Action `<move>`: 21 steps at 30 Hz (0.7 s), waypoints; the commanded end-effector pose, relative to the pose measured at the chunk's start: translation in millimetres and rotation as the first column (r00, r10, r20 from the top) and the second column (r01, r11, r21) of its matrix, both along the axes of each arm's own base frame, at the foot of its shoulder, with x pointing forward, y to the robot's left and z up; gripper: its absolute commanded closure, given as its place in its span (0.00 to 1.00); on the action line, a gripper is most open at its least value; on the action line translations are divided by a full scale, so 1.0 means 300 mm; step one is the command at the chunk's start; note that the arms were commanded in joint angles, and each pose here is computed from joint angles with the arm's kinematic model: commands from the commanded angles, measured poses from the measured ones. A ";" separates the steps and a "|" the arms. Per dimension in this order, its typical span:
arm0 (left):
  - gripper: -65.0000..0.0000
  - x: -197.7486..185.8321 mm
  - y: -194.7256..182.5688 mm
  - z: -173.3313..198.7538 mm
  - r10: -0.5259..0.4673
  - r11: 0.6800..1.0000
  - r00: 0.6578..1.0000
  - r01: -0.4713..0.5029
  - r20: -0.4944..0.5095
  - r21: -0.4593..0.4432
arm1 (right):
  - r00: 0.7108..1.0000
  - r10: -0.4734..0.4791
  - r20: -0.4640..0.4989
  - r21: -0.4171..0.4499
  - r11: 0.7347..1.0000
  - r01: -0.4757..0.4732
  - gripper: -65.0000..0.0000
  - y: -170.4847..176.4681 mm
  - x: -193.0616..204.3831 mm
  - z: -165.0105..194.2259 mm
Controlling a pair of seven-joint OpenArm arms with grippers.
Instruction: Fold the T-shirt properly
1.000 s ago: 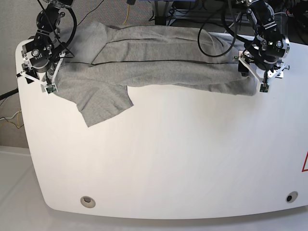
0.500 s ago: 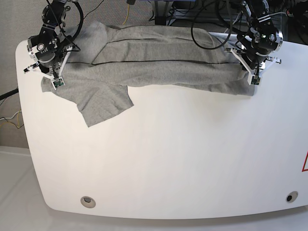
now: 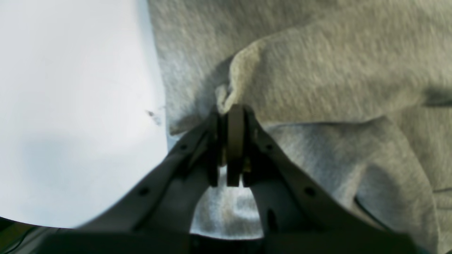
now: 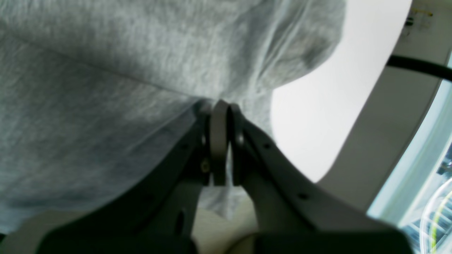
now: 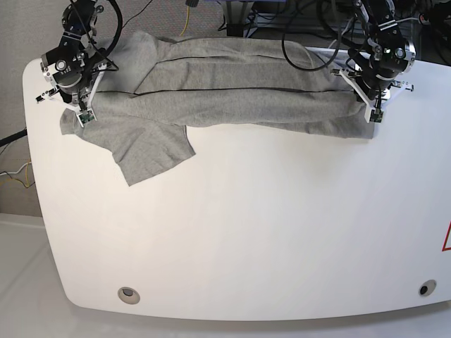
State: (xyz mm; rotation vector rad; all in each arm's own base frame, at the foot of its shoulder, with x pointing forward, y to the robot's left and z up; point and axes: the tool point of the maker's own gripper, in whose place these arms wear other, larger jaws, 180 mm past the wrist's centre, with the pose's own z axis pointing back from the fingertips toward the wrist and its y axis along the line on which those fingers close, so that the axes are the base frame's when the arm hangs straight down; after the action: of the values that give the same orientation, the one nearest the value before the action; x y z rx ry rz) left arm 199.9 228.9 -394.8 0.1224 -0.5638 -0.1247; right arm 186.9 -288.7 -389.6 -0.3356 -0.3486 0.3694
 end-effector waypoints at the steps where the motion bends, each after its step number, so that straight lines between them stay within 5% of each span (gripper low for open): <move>1: 0.99 0.018 0.002 0.027 -0.004 1.000 0.999 0.004 0.035 0.006 | 1.000 0.008 0.027 -0.004 1.000 -0.008 0.98 -0.003 0.016 0.017; 12: 0.99 0.016 -0.007 0.020 0.000 1.000 0.999 0.000 0.032 -0.004 | 1.000 0.015 0.023 0.026 1.000 -0.015 0.98 0.013 -0.001 -0.015; 21: 0.99 0.014 -0.019 0.015 0.004 1.000 0.999 -0.004 0.032 -0.015 | 1.000 0.005 -0.002 0.137 0.991 -0.004 0.98 0.085 -0.054 -0.131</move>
State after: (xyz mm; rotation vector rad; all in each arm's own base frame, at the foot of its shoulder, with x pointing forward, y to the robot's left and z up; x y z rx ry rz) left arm 198.6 221.9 -397.6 0.1031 -0.5624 -0.1120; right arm 174.7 -265.3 -423.5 -0.2196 -0.3796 0.3445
